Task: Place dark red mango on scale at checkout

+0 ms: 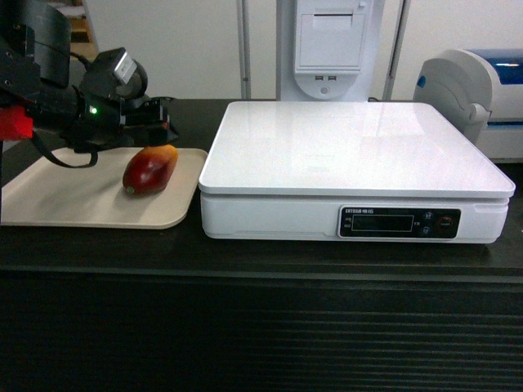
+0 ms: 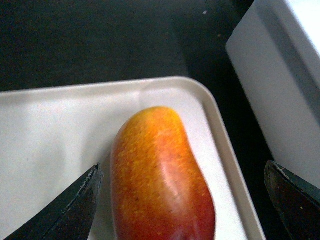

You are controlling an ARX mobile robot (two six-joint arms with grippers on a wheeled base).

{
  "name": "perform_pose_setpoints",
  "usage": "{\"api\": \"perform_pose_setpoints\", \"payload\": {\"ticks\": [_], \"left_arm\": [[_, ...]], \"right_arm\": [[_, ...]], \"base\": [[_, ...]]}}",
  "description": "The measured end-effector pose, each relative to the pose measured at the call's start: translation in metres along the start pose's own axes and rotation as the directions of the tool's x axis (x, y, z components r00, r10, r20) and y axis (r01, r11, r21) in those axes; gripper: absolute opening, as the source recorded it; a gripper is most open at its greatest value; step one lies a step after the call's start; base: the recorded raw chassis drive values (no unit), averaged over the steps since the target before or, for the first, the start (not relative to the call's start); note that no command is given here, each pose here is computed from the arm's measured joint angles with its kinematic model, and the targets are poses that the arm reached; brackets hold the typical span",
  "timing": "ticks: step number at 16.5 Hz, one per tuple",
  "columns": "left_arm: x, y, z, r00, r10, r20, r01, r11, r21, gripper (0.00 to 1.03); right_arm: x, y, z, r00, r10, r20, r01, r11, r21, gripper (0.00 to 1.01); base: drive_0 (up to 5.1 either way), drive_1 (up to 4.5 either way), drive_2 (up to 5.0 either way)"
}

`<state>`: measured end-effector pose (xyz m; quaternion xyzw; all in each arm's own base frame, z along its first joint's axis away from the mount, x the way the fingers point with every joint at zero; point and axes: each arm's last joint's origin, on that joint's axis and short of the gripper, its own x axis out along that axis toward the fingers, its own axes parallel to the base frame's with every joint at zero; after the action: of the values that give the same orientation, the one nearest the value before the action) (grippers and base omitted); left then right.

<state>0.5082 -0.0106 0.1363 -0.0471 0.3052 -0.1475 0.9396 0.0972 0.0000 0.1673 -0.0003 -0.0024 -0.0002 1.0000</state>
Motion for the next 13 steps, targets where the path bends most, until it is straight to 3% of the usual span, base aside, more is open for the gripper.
{"api": "perform_pose_setpoints", "payload": {"ticks": [4,8,13], "left_arm": [[0.018,0.010,-0.003,0.998,0.007,-0.063,-0.010,0.9990,-0.043,0.98],[0.034,0.014,-0.016,0.991,0.023,-0.134,-0.031,0.9980,-0.055,0.98],[0.039,0.007,-0.019,0.987,0.060,-0.149,-0.053,0.9971,0.054,0.98]], "right_arm": [[0.000,0.000,0.000,1.000,0.000,0.000,0.000,1.0000,0.000,0.98],[0.000,0.000,0.000,1.000,0.000,0.000,0.000,1.0000,0.000,0.98],[0.000,0.000,0.000,1.000,0.000,0.000,0.000,1.0000,0.000,0.98]], "base": [[0.0,0.00,0.0],[0.0,0.00,0.0],[0.0,0.00,0.0]]}}
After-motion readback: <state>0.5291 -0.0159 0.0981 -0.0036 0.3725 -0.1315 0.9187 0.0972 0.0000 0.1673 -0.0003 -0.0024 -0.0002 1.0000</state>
